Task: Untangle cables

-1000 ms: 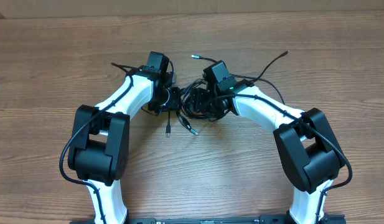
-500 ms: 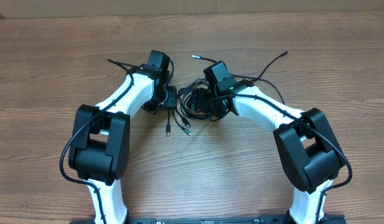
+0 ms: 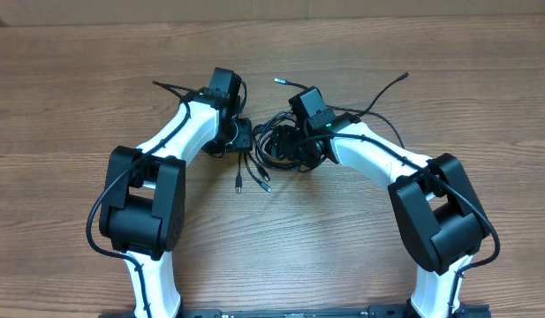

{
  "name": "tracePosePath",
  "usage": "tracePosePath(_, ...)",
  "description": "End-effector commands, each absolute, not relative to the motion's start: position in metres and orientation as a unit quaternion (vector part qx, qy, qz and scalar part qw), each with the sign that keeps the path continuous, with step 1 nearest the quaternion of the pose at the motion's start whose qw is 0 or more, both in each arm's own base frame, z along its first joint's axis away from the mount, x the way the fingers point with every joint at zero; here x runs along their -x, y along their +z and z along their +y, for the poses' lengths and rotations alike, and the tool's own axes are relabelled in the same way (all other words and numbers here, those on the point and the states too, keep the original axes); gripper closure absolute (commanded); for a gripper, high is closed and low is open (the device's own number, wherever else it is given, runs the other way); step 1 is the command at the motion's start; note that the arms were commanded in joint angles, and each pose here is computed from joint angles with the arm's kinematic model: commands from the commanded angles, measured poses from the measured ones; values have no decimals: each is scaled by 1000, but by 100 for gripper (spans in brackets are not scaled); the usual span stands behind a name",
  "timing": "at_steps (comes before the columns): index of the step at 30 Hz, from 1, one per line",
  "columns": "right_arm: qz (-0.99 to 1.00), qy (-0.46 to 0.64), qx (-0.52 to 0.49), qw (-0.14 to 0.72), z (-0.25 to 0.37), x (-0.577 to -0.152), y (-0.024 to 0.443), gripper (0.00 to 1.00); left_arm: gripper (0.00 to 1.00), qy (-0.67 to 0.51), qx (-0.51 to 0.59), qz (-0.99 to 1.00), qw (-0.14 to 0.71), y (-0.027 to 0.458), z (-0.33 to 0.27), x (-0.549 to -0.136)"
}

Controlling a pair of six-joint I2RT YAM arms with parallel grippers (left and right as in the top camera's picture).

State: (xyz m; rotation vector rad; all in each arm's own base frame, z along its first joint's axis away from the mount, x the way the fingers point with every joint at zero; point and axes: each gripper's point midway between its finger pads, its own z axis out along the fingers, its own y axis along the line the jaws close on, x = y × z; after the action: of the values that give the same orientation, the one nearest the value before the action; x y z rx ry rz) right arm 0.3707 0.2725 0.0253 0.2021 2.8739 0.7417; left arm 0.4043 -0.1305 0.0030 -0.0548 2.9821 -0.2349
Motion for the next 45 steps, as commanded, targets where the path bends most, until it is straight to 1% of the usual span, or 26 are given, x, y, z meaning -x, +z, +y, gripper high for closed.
tracePosePath(1,966,238,-67,80,271,-368,16,32,45,-53,26,998,12,-42,-124,-379)
tracePosePath(6,966,238,-66,81,271,-368,16,32,47,-35,30,998,-34,-75,-120,-358)
tracePosePath(11,972,208,-75,81,260,-366,10,32,56,3,30,997,-65,-98,-106,-344)
tracePosePath(14,977,182,-81,80,250,-364,6,33,55,57,27,996,-61,-97,-87,-344)
tracePosePath(16,978,174,-83,77,247,-362,4,33,52,102,23,993,-56,-92,-71,-345)
tracePosePath(21,982,151,-87,75,238,-359,1,32,49,147,16,988,-53,-88,-55,-346)
tracePosePath(24,988,93,-96,70,215,-352,-5,30,46,169,10,984,-48,-86,-48,-348)
tracePosePath(28,995,38,-73,61,192,-344,-9,28,45,167,-14,985,-51,-84,-48,-349)
tracePosePath(33,997,31,-38,59,189,-342,-10,26,46,167,-21,984,-57,-71,-51,-356)
tracePosePath(34,998,28,-13,58,188,-341,-9,25,46,164,-23,984,-58,-66,-53,-359)
tracePosePath(37,998,-2,18,57,177,-340,-9,24,43,135,-41,988,-65,-64,-63,-361)
tracePosePath(41,993,-93,20,66,141,-341,-6,19,42,87,-72,991,-75,-66,-79,-359)
tracePosePath(45,991,-108,44,64,133,-342,-5,16,44,71,-85,990,-83,-61,-85,-359)
